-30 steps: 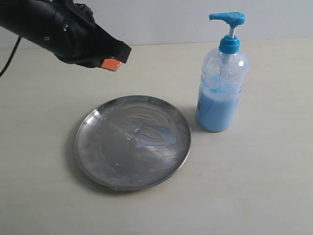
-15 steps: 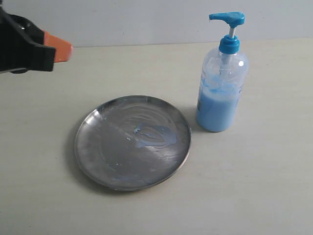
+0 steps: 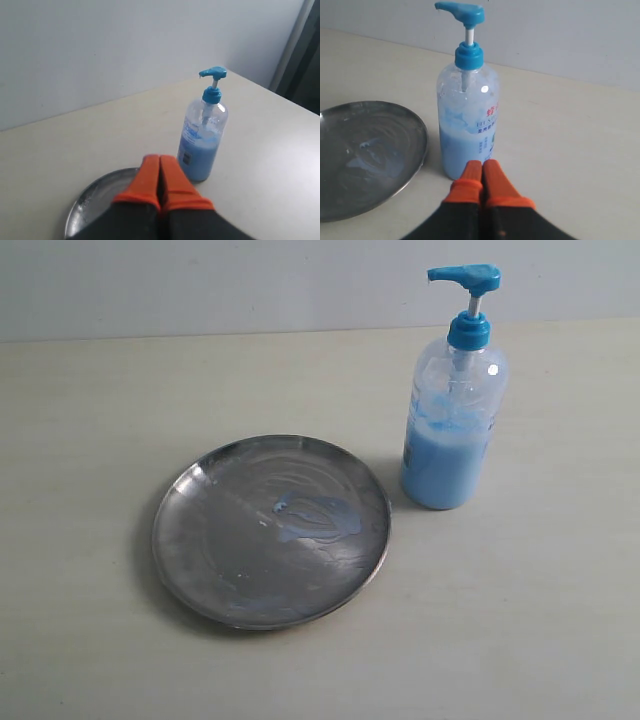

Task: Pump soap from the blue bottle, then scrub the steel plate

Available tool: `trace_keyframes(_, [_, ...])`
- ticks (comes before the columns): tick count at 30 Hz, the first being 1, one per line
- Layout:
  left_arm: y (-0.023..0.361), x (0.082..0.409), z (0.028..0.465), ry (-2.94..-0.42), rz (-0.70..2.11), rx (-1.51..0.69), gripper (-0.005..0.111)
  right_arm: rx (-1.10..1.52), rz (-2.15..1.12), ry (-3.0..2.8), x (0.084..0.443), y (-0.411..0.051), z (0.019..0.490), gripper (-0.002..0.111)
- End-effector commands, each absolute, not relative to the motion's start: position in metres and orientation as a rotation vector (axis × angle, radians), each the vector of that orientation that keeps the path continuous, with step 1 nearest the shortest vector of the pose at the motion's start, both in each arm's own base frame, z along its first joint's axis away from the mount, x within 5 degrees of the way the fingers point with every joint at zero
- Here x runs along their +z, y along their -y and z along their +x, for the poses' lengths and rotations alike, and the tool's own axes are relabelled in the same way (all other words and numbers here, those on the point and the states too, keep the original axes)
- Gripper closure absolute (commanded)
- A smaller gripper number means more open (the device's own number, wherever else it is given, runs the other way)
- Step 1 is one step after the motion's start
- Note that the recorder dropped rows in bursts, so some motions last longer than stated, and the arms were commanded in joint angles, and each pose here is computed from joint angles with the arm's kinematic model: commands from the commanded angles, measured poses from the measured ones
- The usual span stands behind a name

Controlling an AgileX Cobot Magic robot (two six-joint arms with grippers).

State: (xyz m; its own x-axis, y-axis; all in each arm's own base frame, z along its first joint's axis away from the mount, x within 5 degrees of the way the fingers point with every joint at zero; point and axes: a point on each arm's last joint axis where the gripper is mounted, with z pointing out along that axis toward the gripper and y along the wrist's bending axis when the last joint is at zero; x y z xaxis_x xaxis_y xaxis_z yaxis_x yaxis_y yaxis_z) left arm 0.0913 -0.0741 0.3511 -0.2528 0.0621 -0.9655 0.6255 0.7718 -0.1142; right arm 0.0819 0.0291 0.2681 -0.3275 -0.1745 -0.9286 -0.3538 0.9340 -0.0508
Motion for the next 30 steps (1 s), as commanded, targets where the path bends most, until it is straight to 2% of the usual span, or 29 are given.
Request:
trace_keyframes(1, [0.066, 0.343, 0.082, -1.704, 0.511, -0.58, 0.107, 0.19, -0.37, -1.839, 0.274, -0.027, 0.078, 0.108])
trace_keyframes(8, [0.063, 0.319, 0.082, -1.683, 0.495, -0.552, 0.107, 0.184, -0.374, -1.778, 0.278, -0.025, 0.071, 0.108])
trace_keyframes(30, [0.063, 0.313, 0.081, -1.709, 0.56, -0.509, 0.107, 0.186, -0.366, -1.754, 0.281, -0.025, 0.071, 0.108])
